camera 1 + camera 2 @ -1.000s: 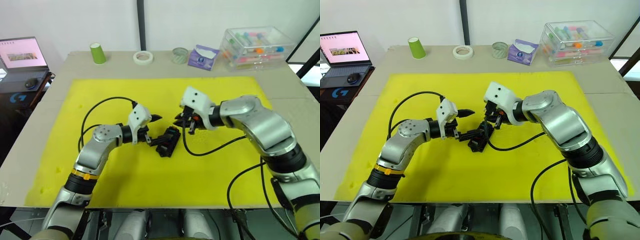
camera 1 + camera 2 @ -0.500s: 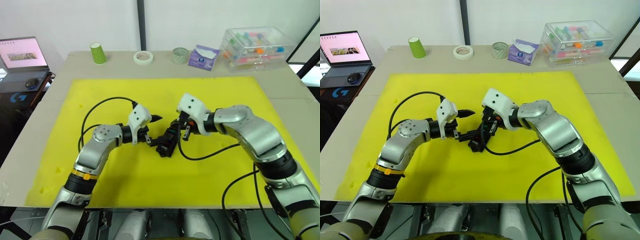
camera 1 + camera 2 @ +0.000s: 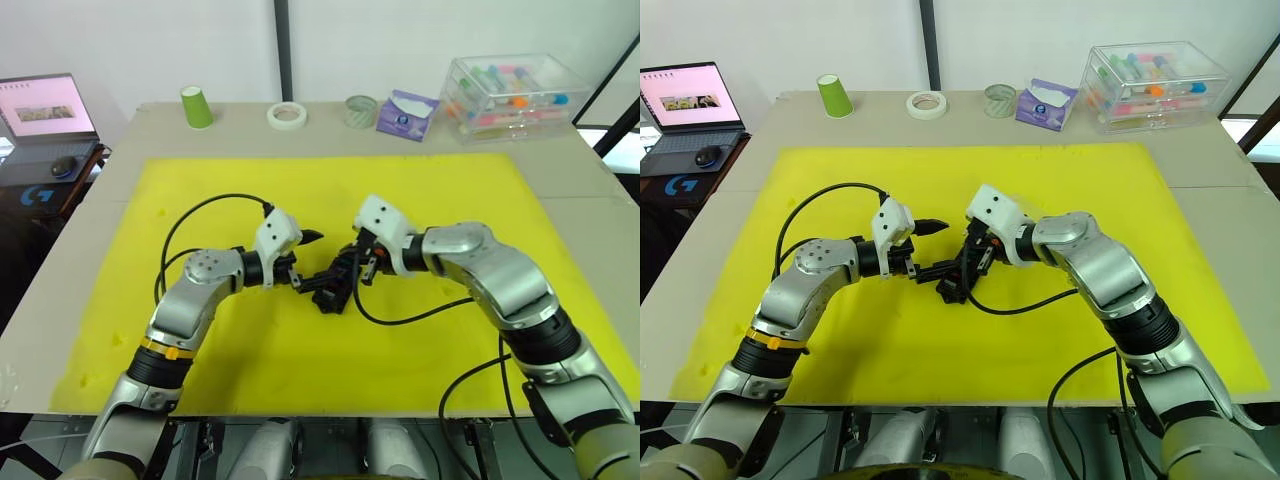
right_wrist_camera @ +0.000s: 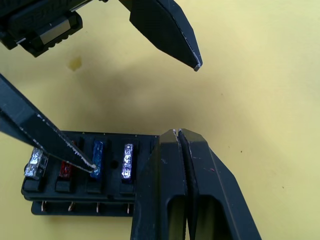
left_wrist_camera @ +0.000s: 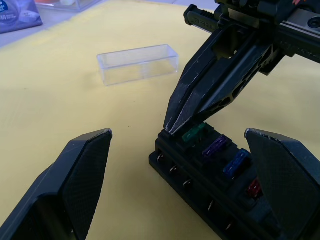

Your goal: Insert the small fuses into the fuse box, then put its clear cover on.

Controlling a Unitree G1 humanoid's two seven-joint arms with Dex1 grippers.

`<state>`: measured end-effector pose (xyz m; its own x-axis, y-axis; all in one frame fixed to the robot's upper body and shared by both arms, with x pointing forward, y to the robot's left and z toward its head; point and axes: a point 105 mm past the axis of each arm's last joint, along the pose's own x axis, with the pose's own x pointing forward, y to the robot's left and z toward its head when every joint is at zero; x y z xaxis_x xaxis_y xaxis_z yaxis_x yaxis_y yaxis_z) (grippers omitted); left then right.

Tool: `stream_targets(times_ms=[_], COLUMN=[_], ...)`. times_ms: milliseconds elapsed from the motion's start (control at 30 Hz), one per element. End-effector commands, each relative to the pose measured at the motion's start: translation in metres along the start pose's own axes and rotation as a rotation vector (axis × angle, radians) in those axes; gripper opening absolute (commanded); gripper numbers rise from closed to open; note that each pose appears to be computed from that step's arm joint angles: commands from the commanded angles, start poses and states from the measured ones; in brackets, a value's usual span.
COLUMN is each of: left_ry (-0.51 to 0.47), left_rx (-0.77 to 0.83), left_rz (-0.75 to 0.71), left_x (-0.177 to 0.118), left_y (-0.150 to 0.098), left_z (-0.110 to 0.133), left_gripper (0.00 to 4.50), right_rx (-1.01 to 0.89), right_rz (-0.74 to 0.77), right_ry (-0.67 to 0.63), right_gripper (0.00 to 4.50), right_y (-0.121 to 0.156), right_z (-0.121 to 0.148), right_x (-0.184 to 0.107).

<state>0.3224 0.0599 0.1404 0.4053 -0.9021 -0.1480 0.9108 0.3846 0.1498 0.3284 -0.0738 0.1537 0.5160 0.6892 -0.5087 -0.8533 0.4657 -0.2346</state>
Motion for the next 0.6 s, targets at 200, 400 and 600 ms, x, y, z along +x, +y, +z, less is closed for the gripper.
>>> stream_targets(times_ms=[200,400,600], left_ry=[-0.023,-0.025,-0.019], left_rx=[0.039,0.044,0.049], left_rz=[-0.008,-0.006,0.003], left_x=[-0.001,-0.003,-0.008], left_y=[-0.002,0.0,0.004], left_z=[0.012,0.014,0.014], left_gripper=[4.5,4.5,4.5], right_rx=[0.03,0.091,0.157], right_rz=[-0.013,0.003,-0.013], right_ry=[0.006,-0.164,-0.28], right_gripper=[0.04,0.04,0.04], right_y=[-0.004,-0.006,-0.013], right_z=[-0.007,0.035,0.067], right_x=[0.0,-0.02,-0.045])
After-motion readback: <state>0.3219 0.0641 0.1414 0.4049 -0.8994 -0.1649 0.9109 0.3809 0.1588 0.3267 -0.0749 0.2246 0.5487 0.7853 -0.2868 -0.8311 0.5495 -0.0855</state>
